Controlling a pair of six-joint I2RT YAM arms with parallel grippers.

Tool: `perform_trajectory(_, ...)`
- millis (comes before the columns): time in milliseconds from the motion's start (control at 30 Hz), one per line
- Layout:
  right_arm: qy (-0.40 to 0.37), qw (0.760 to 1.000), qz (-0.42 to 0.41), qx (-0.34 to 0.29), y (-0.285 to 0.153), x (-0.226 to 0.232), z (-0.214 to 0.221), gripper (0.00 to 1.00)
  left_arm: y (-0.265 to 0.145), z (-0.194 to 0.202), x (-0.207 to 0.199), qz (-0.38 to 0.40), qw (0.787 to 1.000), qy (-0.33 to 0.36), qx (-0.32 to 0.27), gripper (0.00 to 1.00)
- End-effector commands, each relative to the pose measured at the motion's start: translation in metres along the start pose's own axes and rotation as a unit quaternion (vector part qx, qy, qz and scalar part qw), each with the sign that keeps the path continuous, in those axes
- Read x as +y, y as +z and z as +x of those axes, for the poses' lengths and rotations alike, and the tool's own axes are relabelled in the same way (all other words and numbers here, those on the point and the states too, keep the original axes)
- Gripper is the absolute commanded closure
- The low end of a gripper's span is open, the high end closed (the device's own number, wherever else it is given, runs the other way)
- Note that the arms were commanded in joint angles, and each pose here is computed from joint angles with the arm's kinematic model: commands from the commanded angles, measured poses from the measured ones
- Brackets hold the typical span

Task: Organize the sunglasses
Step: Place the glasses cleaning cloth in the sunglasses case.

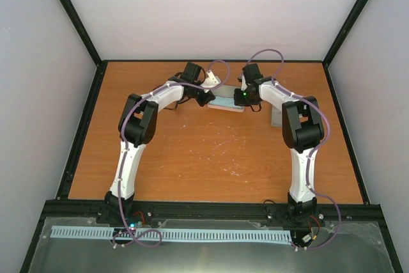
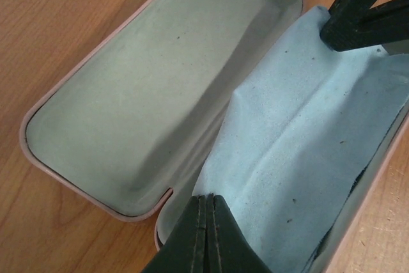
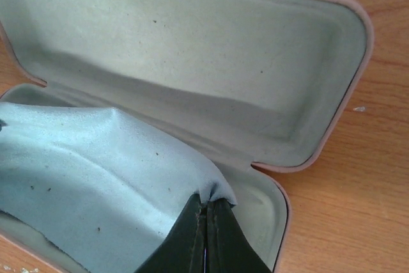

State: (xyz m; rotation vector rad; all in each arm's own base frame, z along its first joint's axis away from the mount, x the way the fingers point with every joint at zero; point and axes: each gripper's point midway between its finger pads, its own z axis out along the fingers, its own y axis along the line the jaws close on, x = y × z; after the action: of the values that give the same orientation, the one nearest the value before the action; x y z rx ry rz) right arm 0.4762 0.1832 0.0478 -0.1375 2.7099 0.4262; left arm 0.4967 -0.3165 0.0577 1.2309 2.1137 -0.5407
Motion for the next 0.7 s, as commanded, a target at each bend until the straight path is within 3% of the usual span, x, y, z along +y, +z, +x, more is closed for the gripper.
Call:
perform_trajectory(0, -0.003, 1.0, 0.003, 0.001, 0.005, -0.002, -0.006, 0.97, -0.002, -0.01, 0.011, 0.005, 1.0, 0.006, -0.013, 0.99)
perform_trajectory(467, -0.006, 0.999, 0.007, 0.033, 0.021, -0.008, 0.003, 0.97, 0.007, -0.002, 0.019, 0.013, 1.0, -0.004, -0.005, 0.99)
perform_trajectory(667, -0.006, 0.999, 0.01, 0.038, 0.024, -0.01, 0.003, 0.97, 0.011, 0.004, 0.019, 0.013, 1.0, -0.007, 0.002, 0.95)
